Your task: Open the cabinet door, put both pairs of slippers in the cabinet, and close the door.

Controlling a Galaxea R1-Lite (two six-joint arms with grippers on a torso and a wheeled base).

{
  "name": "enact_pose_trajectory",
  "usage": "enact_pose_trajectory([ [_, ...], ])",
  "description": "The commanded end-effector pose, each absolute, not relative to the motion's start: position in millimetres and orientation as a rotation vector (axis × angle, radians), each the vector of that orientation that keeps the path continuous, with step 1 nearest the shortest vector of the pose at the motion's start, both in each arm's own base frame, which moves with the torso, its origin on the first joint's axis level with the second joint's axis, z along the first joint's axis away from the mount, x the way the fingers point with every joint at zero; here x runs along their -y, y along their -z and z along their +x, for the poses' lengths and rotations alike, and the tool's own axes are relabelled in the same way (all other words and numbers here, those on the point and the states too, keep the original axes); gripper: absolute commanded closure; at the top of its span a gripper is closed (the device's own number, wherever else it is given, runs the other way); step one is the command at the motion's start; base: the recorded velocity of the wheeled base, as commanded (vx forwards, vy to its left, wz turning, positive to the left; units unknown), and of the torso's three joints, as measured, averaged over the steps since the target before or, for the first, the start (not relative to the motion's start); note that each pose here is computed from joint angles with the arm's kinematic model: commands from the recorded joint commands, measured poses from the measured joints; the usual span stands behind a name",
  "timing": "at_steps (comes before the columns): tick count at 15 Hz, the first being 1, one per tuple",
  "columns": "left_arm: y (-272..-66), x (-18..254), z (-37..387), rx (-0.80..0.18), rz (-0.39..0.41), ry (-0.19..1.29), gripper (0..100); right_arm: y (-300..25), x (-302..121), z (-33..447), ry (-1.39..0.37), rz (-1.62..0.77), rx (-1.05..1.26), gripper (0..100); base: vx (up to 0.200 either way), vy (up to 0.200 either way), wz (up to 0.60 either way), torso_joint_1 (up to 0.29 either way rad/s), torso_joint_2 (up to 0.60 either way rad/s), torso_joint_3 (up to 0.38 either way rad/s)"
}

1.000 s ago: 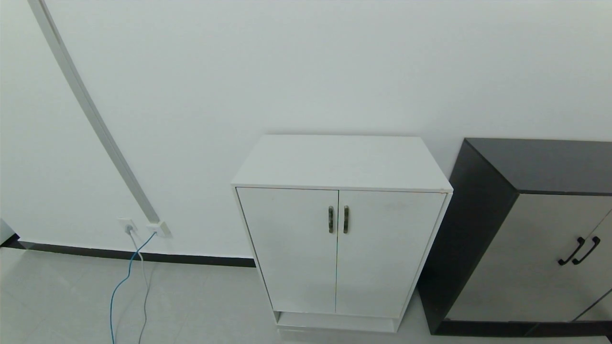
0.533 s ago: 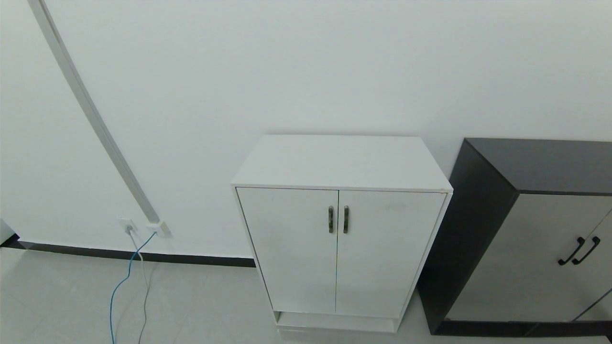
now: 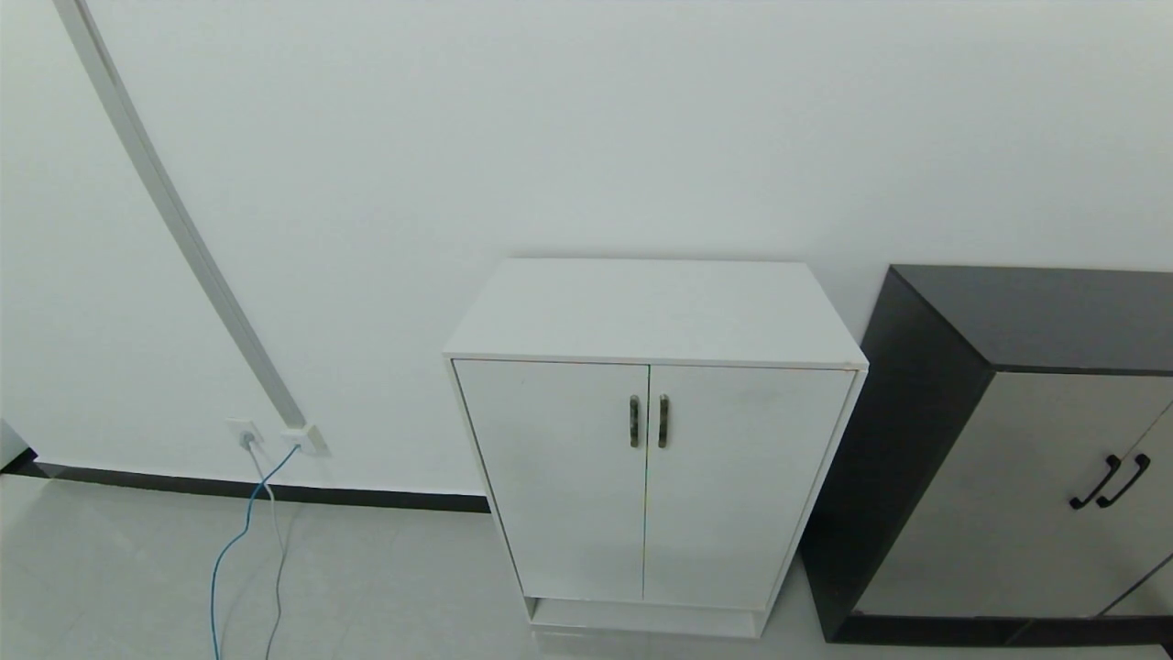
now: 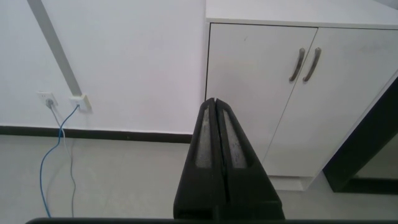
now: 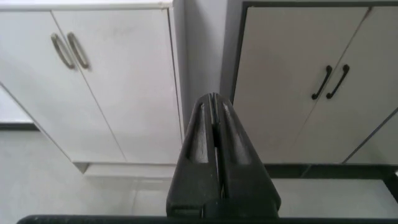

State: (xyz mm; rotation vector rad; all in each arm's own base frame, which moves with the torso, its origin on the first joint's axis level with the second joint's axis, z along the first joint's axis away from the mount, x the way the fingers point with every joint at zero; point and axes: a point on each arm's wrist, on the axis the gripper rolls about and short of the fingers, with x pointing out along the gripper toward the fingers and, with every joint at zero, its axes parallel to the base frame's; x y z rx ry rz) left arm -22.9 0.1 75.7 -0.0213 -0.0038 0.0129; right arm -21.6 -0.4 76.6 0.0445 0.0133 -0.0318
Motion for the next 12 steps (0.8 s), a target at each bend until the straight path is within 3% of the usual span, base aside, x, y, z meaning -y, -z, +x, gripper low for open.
enact_pose_trajectory([
  [1,-75.6,-0.1,-22.8,0.002,-0.021,-0.014,100,-76.3,0.1,-22.7,0.003,0.06,0.002,100,0.0,0.0,0.0,0.0,0.0,0.0],
  [12,-75.8,-0.1,-22.8,0.003,-0.017,-0.012,100,-76.3,0.0,-22.7,-0.002,0.054,0.001,100,0.0,0.0,0.0,0.0,0.0,0.0],
])
